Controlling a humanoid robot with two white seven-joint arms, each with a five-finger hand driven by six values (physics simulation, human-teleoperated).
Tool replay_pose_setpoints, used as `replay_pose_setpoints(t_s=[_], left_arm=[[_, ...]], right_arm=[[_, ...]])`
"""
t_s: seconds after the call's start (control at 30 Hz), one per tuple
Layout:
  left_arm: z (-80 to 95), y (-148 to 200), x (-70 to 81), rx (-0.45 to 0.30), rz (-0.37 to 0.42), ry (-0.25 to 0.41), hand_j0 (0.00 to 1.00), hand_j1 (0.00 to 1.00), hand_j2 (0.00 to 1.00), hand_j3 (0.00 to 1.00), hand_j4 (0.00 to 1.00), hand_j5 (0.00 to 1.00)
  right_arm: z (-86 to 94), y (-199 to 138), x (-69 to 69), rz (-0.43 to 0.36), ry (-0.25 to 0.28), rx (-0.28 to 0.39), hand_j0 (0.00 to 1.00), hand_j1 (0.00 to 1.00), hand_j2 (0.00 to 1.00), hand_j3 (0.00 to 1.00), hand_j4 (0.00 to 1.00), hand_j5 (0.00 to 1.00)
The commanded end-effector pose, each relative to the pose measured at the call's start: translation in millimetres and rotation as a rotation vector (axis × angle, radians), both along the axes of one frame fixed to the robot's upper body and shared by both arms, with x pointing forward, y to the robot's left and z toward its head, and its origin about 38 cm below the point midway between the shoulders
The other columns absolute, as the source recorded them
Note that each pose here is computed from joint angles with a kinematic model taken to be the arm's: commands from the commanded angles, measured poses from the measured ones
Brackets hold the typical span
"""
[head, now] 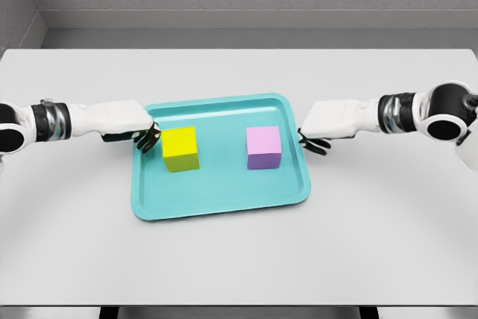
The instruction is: Push two cubes
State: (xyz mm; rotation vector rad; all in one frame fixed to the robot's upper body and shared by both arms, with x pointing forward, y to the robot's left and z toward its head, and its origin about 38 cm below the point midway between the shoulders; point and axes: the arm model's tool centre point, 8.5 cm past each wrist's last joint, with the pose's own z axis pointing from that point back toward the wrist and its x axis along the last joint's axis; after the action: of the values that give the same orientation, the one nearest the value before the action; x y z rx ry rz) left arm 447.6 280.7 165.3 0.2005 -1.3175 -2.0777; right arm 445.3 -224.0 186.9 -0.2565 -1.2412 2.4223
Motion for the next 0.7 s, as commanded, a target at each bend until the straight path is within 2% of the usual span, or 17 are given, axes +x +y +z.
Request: replay_pose_setpoints(t_s=[0.0, 0.13, 0.27, 0.43, 0.67], left_arm=[[-2.3, 3, 1.4, 0.004, 0.013, 0.006, 0.11, 0.11, 0.11, 0.11, 0.11, 0.11], [-3.2, 1, 1.4, 0.004, 0.009, 0.006, 0.12, 0.12, 0.12, 0.12, 0.12, 0.12], [-5.3, -1, 1.8, 0.024, 0.004, -0.001, 0.12, 0.12, 0.12, 0.12, 0.12, 0.12], [-14.7, -17, 0.1, 0.034, -0.026, 0.007, 0.11, 0.11, 0.11, 0.11, 0.11, 0.11], [-15.8, -23, 0.4, 0.026, -0.035, 0.006, 0.11, 0.11, 0.11, 0.11, 0.11, 0.11]], right_arm=[[-9.5, 8, 2.0, 0.002, 0.020, 0.000, 0.02, 0.02, 0.02, 0.02, 0.02, 0.02], [-10.1, 8, 5.6, -0.006, 0.021, -0.002, 0.02, 0.02, 0.02, 0.02, 0.02, 0.02], [-19.0, 16, 7.3, 0.003, 0.042, -0.013, 0.03, 0.03, 0.03, 0.03, 0.03, 0.03], [-20.4, 17, 8.6, 0.001, 0.045, -0.014, 0.03, 0.03, 0.03, 0.03, 0.03, 0.03], [-24.5, 33, 6.9, 0.037, 0.043, -0.025, 0.03, 0.03, 0.03, 0.03, 0.03, 0.03]])
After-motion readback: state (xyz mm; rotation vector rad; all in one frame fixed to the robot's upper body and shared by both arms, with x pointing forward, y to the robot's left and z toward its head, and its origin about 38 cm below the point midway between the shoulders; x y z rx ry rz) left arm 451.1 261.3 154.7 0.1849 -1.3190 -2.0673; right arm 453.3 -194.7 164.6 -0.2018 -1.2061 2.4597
